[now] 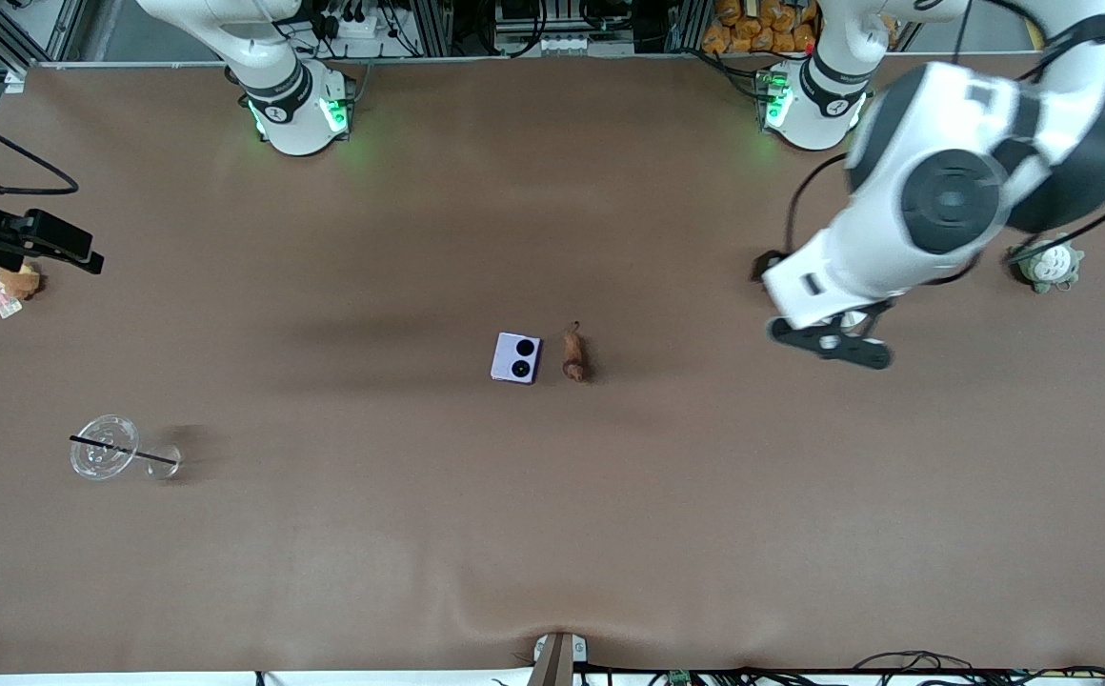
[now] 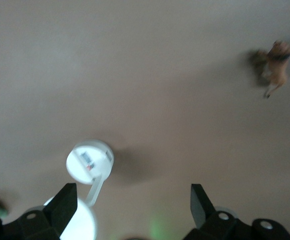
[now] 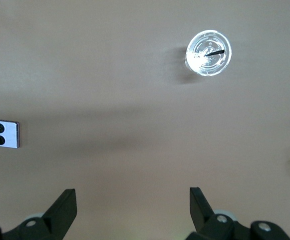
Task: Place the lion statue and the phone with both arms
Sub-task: 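Move the left gripper toward the brown lion statue beside the phone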
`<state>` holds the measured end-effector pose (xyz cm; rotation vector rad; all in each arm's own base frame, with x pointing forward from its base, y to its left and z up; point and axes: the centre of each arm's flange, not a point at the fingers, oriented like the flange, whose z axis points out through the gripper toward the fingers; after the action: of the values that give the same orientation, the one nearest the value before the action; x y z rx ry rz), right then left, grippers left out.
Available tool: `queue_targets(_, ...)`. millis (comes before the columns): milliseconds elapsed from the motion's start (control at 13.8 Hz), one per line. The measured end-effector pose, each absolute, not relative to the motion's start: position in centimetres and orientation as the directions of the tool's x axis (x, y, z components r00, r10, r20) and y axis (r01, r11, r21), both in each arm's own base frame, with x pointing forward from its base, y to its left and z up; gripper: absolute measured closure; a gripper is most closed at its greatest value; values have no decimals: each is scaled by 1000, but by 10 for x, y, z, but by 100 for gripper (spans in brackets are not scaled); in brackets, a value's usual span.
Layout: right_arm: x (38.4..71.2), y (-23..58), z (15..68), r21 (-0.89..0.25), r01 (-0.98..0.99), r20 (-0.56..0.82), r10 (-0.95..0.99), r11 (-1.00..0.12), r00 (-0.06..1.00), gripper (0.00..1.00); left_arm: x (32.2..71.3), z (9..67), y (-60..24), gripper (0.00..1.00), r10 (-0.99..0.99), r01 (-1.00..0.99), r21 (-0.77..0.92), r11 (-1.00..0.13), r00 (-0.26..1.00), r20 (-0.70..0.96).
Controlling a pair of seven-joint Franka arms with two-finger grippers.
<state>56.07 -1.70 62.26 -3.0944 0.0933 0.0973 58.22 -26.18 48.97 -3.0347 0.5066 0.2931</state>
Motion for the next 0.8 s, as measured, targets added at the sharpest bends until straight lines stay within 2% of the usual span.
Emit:
queue_targets(434, 560, -17, 623, -44, -61, -63, -58, -997, 996, 0, 578, 402, -364, 0, -206, -214, -37, -976, 967, -149)
queue_targets(796, 560, -18, 623, -44, -63, -63, -60, -997, 996, 0, 561, 370, -426, 0, -127, -129, -15, -992, 989, -76)
